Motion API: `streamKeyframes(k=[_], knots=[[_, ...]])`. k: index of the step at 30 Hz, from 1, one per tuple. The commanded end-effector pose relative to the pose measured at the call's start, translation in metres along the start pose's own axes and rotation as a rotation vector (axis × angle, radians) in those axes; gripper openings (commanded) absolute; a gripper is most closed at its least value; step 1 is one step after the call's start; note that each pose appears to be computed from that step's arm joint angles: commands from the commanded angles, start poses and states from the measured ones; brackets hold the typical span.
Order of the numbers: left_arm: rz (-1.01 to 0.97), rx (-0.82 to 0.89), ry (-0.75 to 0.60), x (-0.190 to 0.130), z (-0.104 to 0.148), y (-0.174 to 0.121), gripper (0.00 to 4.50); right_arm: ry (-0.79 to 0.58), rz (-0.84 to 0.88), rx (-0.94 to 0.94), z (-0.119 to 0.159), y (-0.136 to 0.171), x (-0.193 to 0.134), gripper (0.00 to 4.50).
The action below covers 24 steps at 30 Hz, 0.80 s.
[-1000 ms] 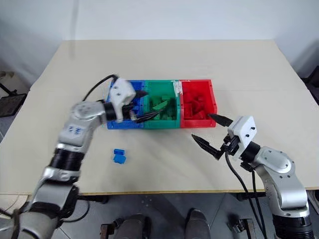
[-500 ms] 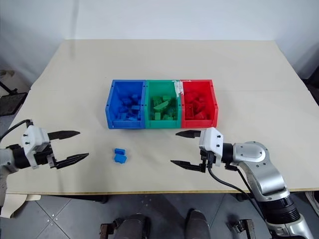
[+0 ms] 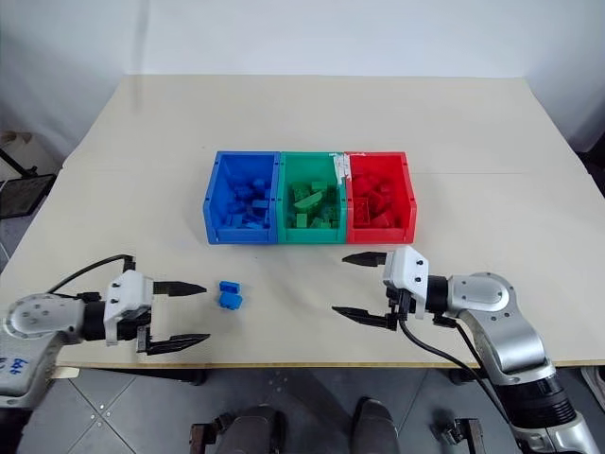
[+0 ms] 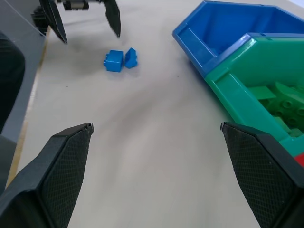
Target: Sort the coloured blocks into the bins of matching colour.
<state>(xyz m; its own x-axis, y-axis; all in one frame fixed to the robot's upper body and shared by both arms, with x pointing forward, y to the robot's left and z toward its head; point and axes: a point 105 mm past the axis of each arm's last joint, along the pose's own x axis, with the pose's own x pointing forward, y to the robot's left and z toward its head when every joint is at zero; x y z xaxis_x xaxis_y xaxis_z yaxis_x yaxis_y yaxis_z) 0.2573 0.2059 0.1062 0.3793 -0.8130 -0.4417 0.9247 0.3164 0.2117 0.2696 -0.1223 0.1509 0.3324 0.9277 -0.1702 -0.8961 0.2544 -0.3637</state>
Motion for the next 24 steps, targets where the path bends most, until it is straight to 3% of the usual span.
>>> streamKeyframes(k=[1,10,13,21,24], knots=[[-0.037,0.015,-0.014,0.017,0.000,0.000,4.45,-0.018,-0.047,-0.049,0.014,-0.002,-0.007,4.50],[-0.071,0.034,-0.017,0.040,0.006,0.008,4.45,0.036,-0.080,-0.041,0.008,0.000,-0.019,4.50],[-0.082,0.042,-0.009,0.044,0.004,0.008,3.90,0.047,-0.084,-0.036,0.007,0.002,-0.024,4.50],[-0.103,0.068,0.021,0.041,0.002,0.003,1.52,0.072,-0.087,-0.029,0.003,0.006,-0.030,4.50],[-0.079,0.078,-0.040,0.041,0.014,0.007,1.39,0.079,-0.091,-0.018,-0.001,0.009,-0.031,4.50]])
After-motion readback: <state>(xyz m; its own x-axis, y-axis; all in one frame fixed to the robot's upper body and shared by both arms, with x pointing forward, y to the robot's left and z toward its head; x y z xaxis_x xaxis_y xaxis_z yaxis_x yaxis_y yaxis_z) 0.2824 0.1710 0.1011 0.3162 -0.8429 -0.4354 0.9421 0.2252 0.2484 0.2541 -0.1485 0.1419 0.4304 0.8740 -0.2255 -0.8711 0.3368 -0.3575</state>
